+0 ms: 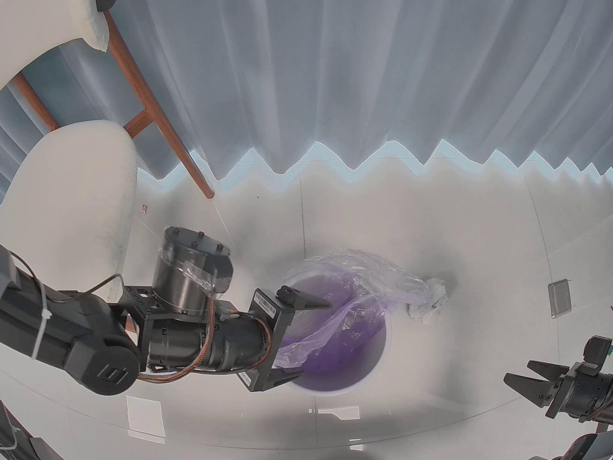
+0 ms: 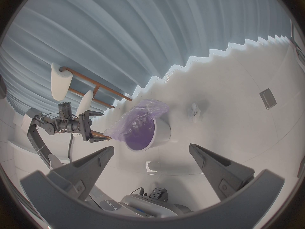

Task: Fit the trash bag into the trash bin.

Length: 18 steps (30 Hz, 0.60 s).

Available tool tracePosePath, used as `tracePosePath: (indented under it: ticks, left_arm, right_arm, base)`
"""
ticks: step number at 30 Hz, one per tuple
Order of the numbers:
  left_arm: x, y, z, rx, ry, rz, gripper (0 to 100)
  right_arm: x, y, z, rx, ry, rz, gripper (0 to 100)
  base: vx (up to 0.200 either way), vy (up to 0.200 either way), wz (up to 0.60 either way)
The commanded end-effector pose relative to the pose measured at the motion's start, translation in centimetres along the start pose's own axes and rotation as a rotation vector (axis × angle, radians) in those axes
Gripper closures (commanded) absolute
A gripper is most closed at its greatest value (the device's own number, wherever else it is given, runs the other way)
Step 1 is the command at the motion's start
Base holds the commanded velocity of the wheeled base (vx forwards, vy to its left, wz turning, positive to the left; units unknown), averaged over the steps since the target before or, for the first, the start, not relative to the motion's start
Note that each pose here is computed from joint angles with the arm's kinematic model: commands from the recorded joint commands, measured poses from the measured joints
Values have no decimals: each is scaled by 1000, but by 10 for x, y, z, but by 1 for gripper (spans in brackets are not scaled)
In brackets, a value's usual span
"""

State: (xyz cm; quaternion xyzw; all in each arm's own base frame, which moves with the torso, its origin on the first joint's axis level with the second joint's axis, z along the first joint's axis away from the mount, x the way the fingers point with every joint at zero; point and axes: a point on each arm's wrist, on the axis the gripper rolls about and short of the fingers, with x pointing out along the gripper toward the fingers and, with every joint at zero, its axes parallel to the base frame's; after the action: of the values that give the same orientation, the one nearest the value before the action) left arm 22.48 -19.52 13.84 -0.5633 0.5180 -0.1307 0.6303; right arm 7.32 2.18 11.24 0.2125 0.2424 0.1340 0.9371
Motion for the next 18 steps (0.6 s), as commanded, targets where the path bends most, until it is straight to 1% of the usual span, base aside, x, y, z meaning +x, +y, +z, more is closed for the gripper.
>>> tracePosePath:
  ticks: [1,5,10,13,17,18]
  left_arm:
    - [20,8,13,-28,-24,50,0]
    - [24,9,19,-46,-40,54,0]
    - [34,9,28,-97,-79,64,0]
    - [39,8,30,-112,-83,62,0]
    - [45,9,21,-99,-72,80,0]
    - [47,11,18,-94,-65,88,100]
  right_arm:
    - [1,0,-1,-4,10,-1,0]
    - [1,0,-1,-7,11,2,0]
    - [0,0,-2,-9,19,10,0]
    - [0,-2,-5,-8,27,4,0]
    - [-2,-4,-9,-7,24,4,0]
    - [-3,-4,-10,-7,24,4,0]
  base:
    - [0,0,0]
    - [0,0,0]
    - [0,0,0]
    - [0,0,0]
    - [0,0,0]
    - [0,0,0]
